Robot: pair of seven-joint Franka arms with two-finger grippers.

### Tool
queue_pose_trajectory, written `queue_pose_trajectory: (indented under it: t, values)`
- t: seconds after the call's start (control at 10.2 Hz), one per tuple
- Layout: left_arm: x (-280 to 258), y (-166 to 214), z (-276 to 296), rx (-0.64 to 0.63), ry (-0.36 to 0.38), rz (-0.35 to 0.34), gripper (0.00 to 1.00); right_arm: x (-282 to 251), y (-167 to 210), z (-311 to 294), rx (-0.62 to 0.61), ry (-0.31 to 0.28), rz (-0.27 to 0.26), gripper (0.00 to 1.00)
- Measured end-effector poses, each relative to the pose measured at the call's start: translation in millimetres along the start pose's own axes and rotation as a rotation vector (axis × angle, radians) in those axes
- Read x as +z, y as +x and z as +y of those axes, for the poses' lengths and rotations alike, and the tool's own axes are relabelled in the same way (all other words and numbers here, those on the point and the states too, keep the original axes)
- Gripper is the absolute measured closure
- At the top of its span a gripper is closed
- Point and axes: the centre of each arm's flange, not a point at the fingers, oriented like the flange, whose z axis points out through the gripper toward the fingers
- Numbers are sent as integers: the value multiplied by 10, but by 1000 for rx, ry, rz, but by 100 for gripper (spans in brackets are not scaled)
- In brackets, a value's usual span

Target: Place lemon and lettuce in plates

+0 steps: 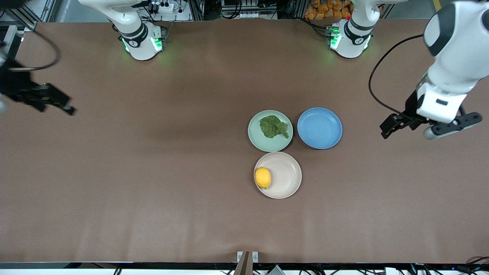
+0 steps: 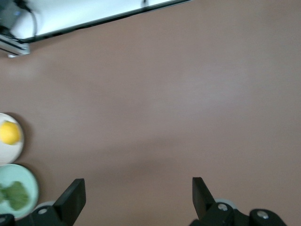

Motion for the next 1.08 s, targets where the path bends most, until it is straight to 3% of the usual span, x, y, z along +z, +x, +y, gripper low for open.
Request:
queue_pose_trajectory:
  t: [0.2,0.59,1.08]
  values:
    - [-281,-15,15,111,11,-41,0,-56,20,431,-98,-37,5,0]
    - [-803,-142,-16,219,14,-157,0,-262,-42,372,-146,-75,19,0]
    - [-1112,-306,-18,238,14,-145,0,-210,-81,266,-156,-113,-32,0]
